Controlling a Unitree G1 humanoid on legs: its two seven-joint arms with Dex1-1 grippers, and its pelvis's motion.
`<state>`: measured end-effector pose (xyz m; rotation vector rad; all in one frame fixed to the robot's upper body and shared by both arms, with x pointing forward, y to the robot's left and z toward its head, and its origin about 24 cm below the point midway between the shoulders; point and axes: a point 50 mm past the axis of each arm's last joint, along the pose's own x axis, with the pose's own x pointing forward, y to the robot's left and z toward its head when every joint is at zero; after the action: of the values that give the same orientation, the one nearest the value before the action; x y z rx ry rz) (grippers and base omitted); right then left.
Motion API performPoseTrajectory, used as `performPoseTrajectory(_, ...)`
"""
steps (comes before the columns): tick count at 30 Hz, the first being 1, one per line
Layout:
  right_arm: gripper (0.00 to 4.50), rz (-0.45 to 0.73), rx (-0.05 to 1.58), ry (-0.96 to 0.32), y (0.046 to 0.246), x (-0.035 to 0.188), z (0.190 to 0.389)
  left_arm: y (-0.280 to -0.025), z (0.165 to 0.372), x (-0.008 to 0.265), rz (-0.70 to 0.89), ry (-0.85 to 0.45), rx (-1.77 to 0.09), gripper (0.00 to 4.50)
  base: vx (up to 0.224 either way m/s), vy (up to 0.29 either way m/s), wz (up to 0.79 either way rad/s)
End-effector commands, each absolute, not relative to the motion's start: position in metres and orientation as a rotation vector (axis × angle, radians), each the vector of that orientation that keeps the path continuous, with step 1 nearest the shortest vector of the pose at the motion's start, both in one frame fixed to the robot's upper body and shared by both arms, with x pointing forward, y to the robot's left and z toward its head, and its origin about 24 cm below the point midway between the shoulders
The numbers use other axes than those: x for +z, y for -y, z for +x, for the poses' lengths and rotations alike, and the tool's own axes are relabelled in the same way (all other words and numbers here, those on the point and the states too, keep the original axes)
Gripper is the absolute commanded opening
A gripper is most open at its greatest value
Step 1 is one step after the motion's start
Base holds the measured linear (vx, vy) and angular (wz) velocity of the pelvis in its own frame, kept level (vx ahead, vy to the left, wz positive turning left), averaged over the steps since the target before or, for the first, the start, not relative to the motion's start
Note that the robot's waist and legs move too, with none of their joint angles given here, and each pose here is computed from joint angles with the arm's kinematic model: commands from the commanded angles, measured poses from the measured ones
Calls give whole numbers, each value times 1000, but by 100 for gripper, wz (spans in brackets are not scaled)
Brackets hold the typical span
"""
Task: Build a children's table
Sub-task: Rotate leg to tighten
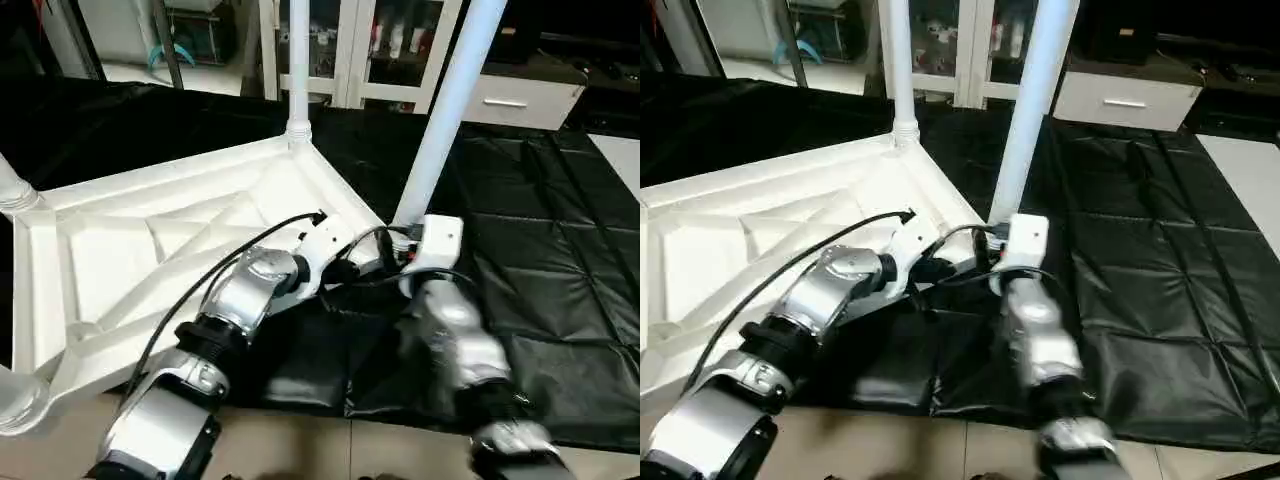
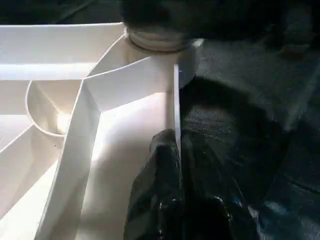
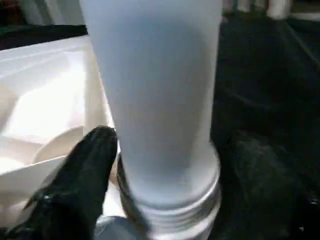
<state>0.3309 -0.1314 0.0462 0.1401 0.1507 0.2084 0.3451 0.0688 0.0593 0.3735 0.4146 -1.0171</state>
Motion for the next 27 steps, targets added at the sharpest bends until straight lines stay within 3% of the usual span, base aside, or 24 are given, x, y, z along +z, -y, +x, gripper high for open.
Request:
performPoseTrajectory(1, 398, 112, 309, -139, 140, 55, 326, -83, 337, 45, 358, -463, -1052, 0, 0, 0, 0)
performPoseTrajectory(2, 408, 112, 309, -139, 140, 55, 326, -83, 337, 45, 358, -463, -1052, 0, 0, 0, 0)
performPoseTrajectory(6, 446, -6, 612, -226, 163, 63, 301, -97, 323, 42, 398, -516, -1249, 0, 0, 0, 0)
performPoseTrajectory(12, 446, -71, 949, -384, 174, 63, 265, -106, 302, 45, 401, -569, -1504, 0, 0, 0, 0)
performPoseTrajectory(17, 446, -80, 1034, -444, 176, 61, 255, -110, 300, 45, 433, -593, -1540, 0, 0, 0, 0)
performPoseTrajectory(27, 446, -83, 1006, -442, 174, 62, 261, -111, 300, 48, 434, -593, -1545, 0, 0, 0, 0)
